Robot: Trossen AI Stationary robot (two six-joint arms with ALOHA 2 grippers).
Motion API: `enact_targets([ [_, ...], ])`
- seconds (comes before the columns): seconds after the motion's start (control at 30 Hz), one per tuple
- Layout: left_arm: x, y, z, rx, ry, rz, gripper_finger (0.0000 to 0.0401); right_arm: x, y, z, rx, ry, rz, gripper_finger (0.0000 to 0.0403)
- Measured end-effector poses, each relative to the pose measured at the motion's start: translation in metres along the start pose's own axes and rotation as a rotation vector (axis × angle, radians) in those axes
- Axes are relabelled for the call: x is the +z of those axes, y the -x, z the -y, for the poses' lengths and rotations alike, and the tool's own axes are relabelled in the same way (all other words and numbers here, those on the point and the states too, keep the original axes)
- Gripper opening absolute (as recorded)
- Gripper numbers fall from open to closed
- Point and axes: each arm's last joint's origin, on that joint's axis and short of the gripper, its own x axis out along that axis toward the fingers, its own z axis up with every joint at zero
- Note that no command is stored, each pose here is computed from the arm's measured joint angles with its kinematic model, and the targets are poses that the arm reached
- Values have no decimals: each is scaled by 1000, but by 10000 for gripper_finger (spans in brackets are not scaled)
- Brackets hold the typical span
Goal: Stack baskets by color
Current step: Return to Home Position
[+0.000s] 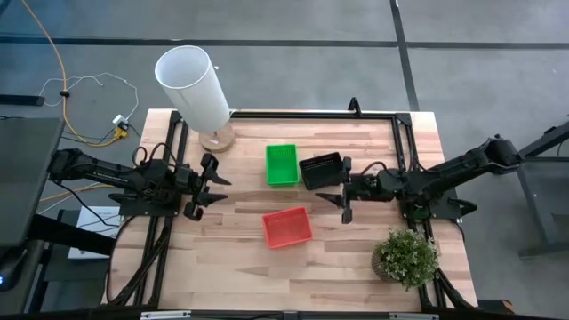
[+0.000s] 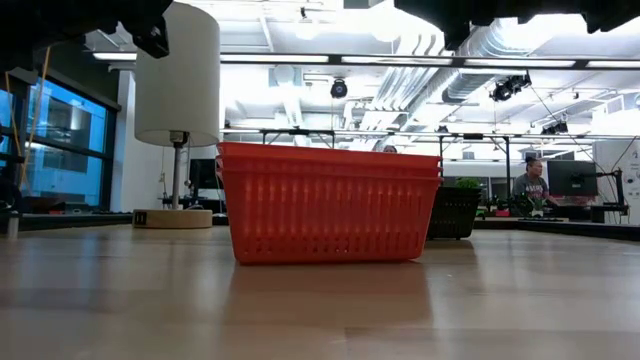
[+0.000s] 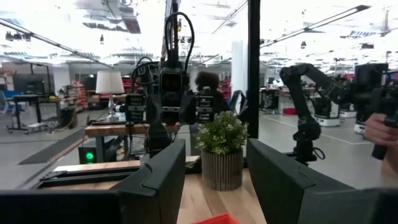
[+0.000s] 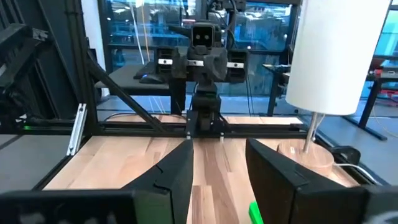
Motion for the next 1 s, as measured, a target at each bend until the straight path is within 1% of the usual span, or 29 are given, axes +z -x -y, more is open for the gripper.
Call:
enact_targets([
  [0.23,7,-2,-1,16,-7,12,158,3,2,1,-25,7,15,133],
  [0.3,10,-3,-2,64,5,2,157,6,5,2,-27,4,16,133],
  [0.37,16,-1,-5,125,-22,-13,149,9,9,3,-25,-16,13,133],
  [0.47,25,7,-11,205,-56,-51,117,11,16,5,-22,-47,-9,133],
  [0.57,25,19,-18,290,-59,-93,59,13,21,7,-22,-53,-19,133],
  [0.63,20,27,-22,332,-52,-101,19,14,21,7,-22,-52,-16,133],
  [0.67,17,30,-24,347,-42,-95,10,14,22,7,-22,-51,-16,133],
  [0.8,5,41,-28,342,-18,-44,8,14,22,7,-22,-45,-16,133],
  [1.0,-11,51,-32,343,49,-34,1,15,22,8,-57,-27,-13,133],
])
